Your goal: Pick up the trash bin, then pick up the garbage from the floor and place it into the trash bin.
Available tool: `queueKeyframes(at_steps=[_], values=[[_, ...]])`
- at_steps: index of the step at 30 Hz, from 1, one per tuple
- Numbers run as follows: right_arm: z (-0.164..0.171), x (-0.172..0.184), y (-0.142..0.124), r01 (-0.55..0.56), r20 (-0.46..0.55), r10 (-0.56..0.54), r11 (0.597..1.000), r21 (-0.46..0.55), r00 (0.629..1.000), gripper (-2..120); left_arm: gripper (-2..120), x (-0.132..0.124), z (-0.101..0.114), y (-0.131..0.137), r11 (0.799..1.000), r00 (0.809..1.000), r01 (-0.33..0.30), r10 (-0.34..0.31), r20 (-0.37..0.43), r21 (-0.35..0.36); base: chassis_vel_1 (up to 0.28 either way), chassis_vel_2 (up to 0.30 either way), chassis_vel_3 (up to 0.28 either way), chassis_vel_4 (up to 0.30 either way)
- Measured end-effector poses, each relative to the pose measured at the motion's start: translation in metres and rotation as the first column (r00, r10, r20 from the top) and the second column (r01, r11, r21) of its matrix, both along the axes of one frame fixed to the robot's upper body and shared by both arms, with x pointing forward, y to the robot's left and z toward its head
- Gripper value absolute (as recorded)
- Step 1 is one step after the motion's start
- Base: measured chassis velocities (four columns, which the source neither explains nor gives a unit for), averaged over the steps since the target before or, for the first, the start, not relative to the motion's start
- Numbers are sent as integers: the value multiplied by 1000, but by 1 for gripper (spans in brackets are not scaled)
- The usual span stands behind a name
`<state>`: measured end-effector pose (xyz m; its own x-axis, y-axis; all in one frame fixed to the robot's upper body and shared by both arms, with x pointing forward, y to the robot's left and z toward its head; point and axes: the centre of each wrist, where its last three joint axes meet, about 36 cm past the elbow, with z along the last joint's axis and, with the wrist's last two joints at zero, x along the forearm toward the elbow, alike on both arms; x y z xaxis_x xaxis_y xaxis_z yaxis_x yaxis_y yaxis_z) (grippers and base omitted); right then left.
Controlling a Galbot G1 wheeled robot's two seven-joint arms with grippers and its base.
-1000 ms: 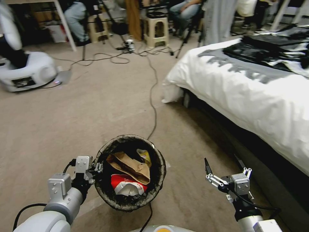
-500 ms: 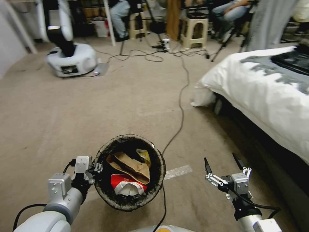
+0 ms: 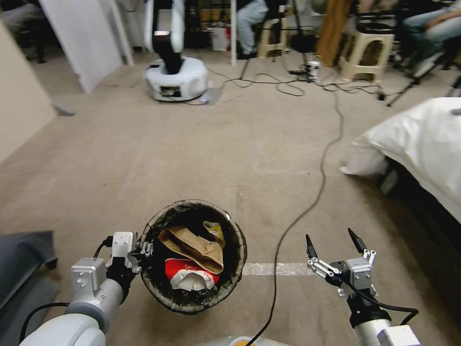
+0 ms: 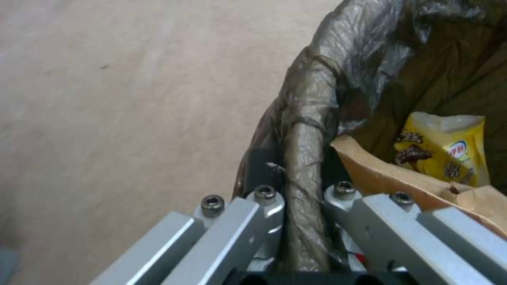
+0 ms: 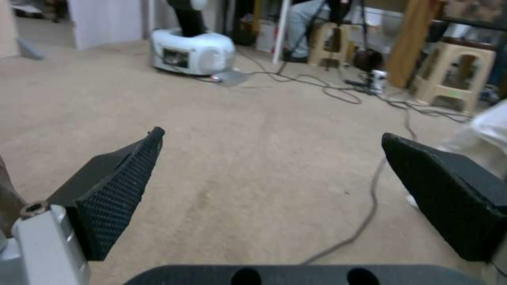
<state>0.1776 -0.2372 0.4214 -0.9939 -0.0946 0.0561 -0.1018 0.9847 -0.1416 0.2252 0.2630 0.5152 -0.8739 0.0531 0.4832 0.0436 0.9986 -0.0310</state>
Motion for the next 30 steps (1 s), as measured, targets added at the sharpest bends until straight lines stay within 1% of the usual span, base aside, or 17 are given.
queueKeyframes(at_steps=[6,11,19,20,23,24,26,30], values=[[0,0,0,1,-2,-1,1000,0,1000,100,1,0,0,-1,1000,1000,1,0,9,-2,128,128,124,127],[-1,0,-1,5,-5,-5,1000,0,1000,100,1,1,1,0,1000,1000,8,-9,20,18,88,104,69,84],[-1,-1,0,11,-7,-11,1000,2,1000,100,1,5,3,-2,997,998,65,-66,21,30,0,0,0,0],[-1,-1,0,11,-7,-11,1000,2,1000,100,1,5,3,-2,997,998,65,-66,21,30,0,0,0,0],[-1,-1,0,10,-8,-10,1000,1,1000,100,1,7,4,-1,996,996,86,-86,15,11,0,0,0,0],[-1,-1,0,10,-8,-10,1000,1,1000,100,1,7,4,-1,996,996,86,-86,15,11,0,0,0,0],[-1,0,1,7,-9,-7,1000,3,1000,100,1,7,2,-1,996,996,87,-87,-7,-16,0,0,0,0],[-1,0,2,5,-11,-5,1000,5,1000,100,1,8,0,-1,996,996,81,-82,-27,-31,0,0,0,0]])
